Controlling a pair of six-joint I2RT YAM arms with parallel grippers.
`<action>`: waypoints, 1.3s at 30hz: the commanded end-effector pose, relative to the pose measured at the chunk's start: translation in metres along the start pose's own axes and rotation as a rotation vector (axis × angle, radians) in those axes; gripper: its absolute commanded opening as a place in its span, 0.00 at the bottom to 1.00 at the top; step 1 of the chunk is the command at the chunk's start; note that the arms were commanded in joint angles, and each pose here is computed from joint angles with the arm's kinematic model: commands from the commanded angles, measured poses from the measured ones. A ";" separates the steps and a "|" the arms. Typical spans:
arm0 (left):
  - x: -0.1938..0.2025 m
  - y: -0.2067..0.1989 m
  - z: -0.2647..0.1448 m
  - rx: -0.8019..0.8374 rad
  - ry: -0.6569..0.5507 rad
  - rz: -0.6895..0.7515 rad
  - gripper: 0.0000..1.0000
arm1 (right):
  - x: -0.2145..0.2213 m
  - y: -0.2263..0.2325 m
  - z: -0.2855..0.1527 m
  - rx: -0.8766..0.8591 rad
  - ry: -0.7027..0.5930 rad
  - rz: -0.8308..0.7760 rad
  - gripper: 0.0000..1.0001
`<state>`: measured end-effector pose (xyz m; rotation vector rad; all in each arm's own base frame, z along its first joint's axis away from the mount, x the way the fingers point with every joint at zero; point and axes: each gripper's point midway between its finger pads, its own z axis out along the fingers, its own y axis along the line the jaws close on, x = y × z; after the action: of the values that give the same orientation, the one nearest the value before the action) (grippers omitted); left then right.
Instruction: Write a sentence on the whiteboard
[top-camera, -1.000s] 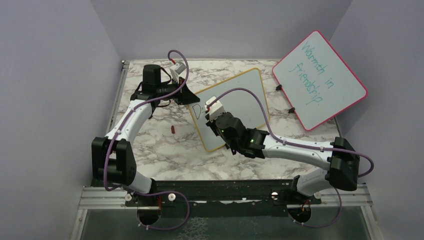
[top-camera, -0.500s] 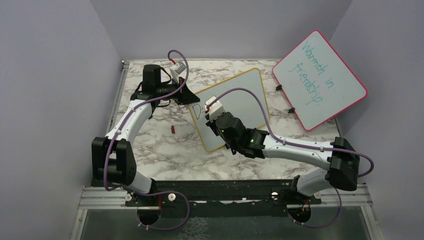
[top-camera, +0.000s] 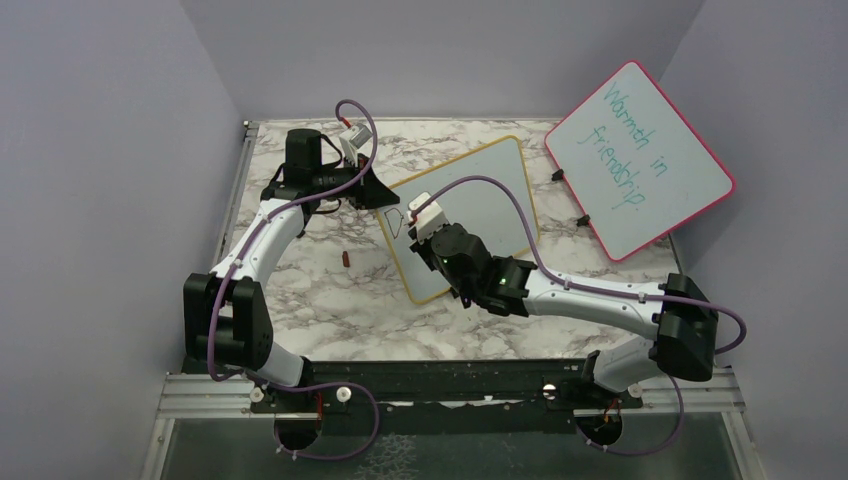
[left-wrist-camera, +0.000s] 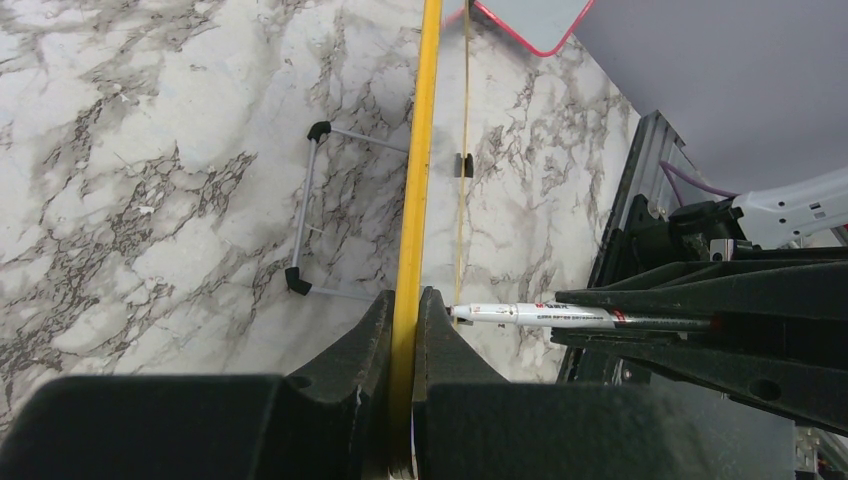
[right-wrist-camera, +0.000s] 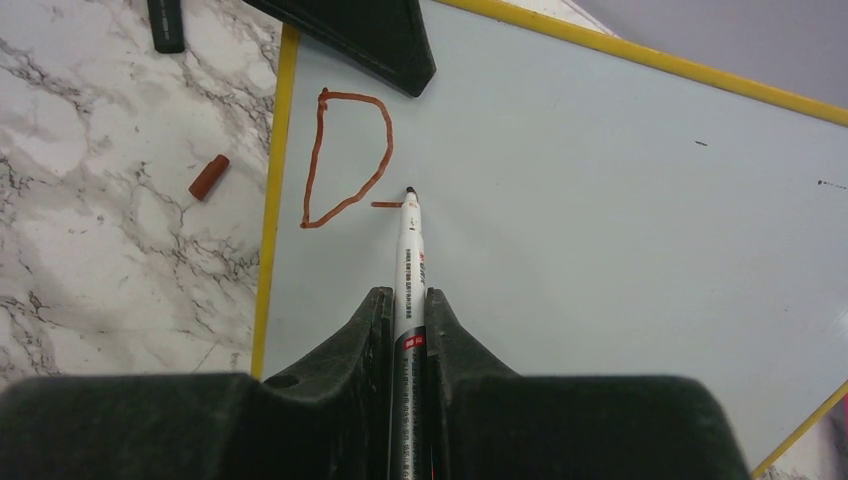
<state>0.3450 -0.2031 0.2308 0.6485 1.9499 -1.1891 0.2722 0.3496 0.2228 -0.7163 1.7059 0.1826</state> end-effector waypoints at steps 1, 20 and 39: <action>0.026 0.044 0.003 -0.167 0.065 -0.007 0.00 | -0.015 0.005 0.007 -0.030 -0.039 0.016 0.00; 0.026 0.045 0.003 -0.167 0.065 -0.011 0.00 | -0.001 0.014 0.002 -0.100 0.012 -0.013 0.00; 0.027 0.046 0.003 -0.167 0.067 -0.013 0.00 | 0.027 0.011 -0.008 -0.101 0.095 -0.034 0.01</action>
<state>0.3458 -0.2032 0.2305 0.6486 1.9514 -1.1945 0.2600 0.3564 0.2108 -0.8155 1.7336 0.2472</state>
